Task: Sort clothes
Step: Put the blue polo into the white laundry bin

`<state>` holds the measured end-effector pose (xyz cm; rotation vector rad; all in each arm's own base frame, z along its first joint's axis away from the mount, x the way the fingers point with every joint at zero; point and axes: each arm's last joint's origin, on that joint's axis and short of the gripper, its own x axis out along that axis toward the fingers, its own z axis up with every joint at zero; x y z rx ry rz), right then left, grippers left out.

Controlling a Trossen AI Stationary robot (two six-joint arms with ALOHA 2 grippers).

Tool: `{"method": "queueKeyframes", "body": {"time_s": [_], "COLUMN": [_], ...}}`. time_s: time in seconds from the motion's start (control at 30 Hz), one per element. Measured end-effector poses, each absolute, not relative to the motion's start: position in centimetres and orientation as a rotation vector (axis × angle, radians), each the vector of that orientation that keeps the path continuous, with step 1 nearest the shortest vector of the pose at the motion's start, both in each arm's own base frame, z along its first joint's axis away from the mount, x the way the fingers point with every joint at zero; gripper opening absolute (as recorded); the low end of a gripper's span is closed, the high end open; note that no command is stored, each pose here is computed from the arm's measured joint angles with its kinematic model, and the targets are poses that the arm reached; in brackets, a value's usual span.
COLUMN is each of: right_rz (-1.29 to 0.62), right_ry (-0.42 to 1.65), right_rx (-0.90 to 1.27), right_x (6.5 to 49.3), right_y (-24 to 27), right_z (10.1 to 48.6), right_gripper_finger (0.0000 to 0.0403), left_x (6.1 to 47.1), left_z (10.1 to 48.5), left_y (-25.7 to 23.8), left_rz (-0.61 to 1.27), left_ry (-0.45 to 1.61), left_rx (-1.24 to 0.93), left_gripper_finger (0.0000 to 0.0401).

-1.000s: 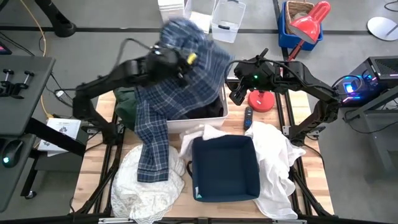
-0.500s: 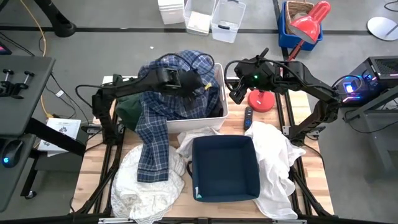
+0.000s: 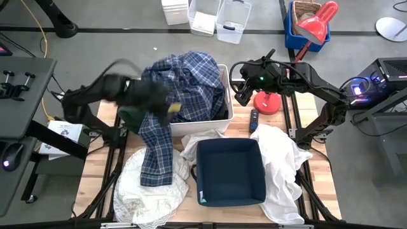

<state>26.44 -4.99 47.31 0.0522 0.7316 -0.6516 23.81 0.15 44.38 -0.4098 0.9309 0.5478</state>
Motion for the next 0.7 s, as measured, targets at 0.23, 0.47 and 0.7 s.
{"method": "queueKeyframes", "body": {"time_s": [0.23, 0.47, 0.7], "right_rz": [-0.642, -0.638, -0.651], "right_ry": [0.739, 0.743, 0.743], "right_rx": [0.030, 0.038, 0.045], "right_x": [26.4, 26.4, 26.3], "right_y": [-5.0, -5.2, -5.6], "right_z": [47.3, 47.3, 47.3], "right_gripper_finger": [0.0220, 0.0220, 0.0220], "left_x": [20.1, 16.1, 14.8], "left_z": [41.2, 34.9, 29.0], "left_y": [-9.1, -14.9, -14.8], "left_rz": [0.534, 0.763, 1.072], "left_ry": [0.907, 0.944, 0.983], "left_rx": [-0.579, -0.812, -0.886], "left_gripper_finger": [0.0237, 0.0237, 0.0237]}}
